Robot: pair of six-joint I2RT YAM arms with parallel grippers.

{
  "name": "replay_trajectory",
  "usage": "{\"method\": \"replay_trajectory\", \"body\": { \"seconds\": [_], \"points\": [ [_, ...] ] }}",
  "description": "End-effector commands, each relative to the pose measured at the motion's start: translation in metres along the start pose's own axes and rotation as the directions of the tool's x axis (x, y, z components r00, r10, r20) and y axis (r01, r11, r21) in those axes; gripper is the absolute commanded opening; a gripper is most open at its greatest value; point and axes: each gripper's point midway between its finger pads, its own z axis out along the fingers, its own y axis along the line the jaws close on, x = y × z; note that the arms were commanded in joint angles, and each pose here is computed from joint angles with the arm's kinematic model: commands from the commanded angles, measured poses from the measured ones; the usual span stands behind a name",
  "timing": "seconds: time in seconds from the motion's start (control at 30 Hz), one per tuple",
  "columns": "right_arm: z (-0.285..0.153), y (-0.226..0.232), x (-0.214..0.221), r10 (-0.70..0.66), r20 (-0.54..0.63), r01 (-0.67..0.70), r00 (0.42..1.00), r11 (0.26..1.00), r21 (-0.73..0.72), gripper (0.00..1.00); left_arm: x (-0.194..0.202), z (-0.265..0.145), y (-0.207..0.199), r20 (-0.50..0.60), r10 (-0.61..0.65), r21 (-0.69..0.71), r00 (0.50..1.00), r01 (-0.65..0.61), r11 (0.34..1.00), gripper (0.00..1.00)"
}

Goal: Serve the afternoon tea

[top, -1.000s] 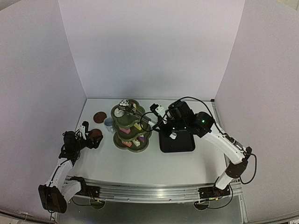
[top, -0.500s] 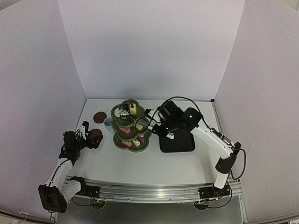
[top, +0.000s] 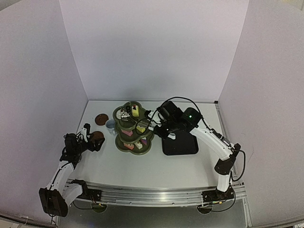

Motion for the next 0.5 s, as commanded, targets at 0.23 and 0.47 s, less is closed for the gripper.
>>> {"method": "replay_trajectory", "body": {
  "seconds": [0.23, 0.47],
  "points": [
    [-0.009, -0.007, -0.009, -0.016, 0.024, 0.014, 1.0, 0.999, 0.05, 0.26, -0.016, -0.004, -0.003, 0.043, 0.047, -0.001, 0.998, -0.047, 0.999, 1.0],
    [-0.016, -0.008, -0.011, -0.012, 0.042, 0.01, 0.999, 0.999, 0.052, 0.33, -0.016, -0.004, -0.003, 0.042, 0.046, 0.0, 0.998, -0.047, 0.999, 1.0]
  ]
}}
